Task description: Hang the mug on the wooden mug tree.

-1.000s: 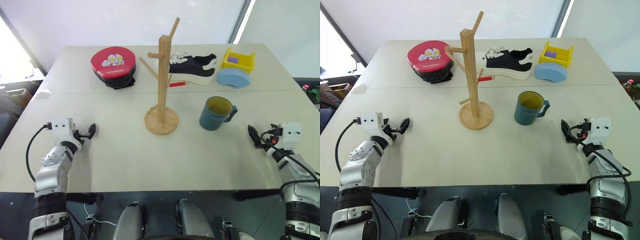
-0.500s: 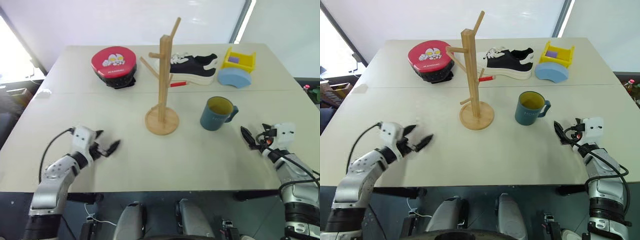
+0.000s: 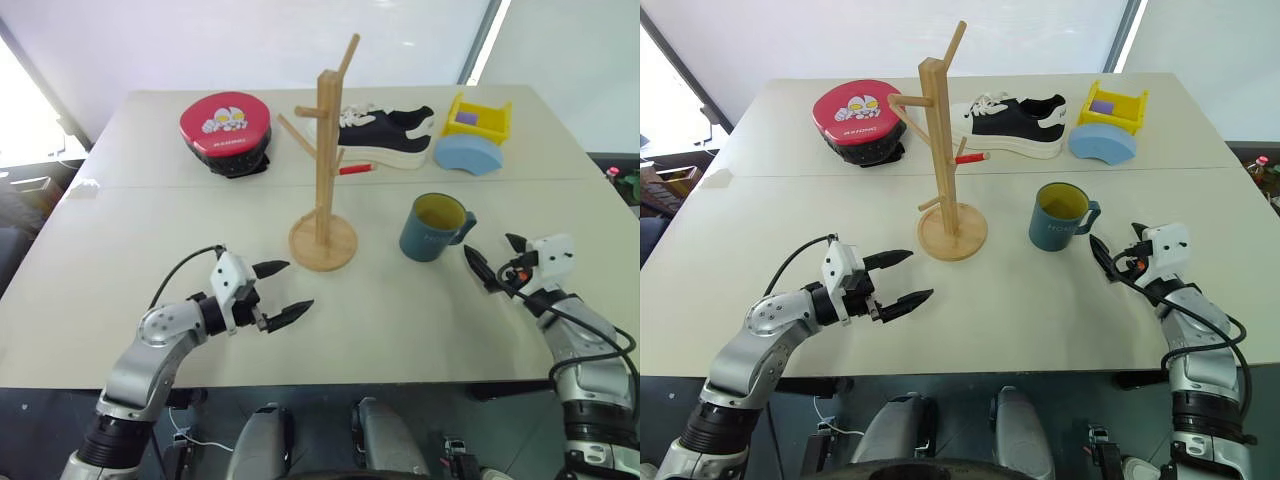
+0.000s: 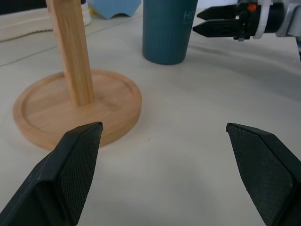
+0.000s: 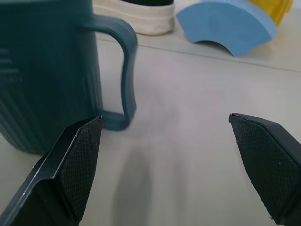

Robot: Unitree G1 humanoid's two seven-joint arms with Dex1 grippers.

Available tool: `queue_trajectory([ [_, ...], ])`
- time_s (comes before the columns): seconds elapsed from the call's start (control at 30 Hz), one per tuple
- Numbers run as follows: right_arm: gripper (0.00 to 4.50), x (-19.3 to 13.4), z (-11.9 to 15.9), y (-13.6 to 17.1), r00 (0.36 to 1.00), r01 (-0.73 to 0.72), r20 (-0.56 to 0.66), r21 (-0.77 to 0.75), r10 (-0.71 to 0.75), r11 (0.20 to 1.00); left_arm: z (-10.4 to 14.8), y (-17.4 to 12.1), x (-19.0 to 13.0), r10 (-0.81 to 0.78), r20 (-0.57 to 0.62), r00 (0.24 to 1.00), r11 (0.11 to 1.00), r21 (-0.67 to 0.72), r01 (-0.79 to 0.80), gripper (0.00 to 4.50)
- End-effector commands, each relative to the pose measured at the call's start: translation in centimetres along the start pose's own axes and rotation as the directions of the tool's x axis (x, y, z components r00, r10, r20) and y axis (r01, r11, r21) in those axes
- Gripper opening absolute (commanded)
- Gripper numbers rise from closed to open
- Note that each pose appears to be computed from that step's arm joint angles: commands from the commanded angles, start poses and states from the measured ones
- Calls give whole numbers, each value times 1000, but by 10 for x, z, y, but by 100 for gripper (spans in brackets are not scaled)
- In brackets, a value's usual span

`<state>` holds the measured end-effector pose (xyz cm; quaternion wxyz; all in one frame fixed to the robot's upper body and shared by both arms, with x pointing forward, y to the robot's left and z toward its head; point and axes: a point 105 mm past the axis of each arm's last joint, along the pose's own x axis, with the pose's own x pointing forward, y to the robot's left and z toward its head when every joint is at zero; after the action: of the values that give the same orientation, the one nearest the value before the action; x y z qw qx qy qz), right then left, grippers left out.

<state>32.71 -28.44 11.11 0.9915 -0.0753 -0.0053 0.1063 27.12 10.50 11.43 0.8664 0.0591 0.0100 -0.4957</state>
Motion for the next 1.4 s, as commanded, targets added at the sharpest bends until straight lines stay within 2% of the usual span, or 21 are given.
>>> queue_trajectory([
  [0.03, 445, 5, 12, -1, 999, 2, 50, -21, -1, 1000, 10, -11, 4, -50, 33, 998, 999, 17, 50, 450],
  [0.53, 445, 26, 6, 3, 998, -42, 54, 20, 41, 999, 14, -19, 5, -86, 36, 996, 996, 18, 86, 450],
  [0.63, 365, 31, 7, 6, 996, -60, 65, 38, 58, 997, 17, -19, 6, -99, 39, 994, 995, 24, 98, 450],
  [0.73, 221, 35, 7, 11, 993, -96, 70, 51, 92, 994, 18, -18, 7, -97, 39, 994, 995, 31, 96, 450],
  [0.87, 7, 37, 8, 17, 988, -133, 83, 69, 127, 989, 19, -17, 6, -90, 40, 995, 995, 35, 88, 450],
  [1.0, 2, 35, 11, 23, 984, -162, 89, 62, 156, 985, 18, -16, 5, -84, 35, 996, 996, 38, 83, 450],
  [1.07, 2, 33, 20, 36, 973, -218, 74, -28, 220, 975, 17, -13, 2, -73, 29, 997, 997, 41, 72, 450],
  [1.13, 2, 26, 38, 66, 930, -346, 49, -216, 364, 913, 17, -8, -1, -53, 21, 998, 998, 46, 52, 450],
  [1.2, 2, 20, 57, 91, 887, -422, 36, -343, 461, 839, 16, -5, -4, -42, 15, 999, 998, 49, 42, 450],
  [1.4, 2, 14, 113, 123, 831, -438, 64, -538, 553, 720, 20, 3, -7, -32, 14, 999, 997, 68, 31, 450],
])
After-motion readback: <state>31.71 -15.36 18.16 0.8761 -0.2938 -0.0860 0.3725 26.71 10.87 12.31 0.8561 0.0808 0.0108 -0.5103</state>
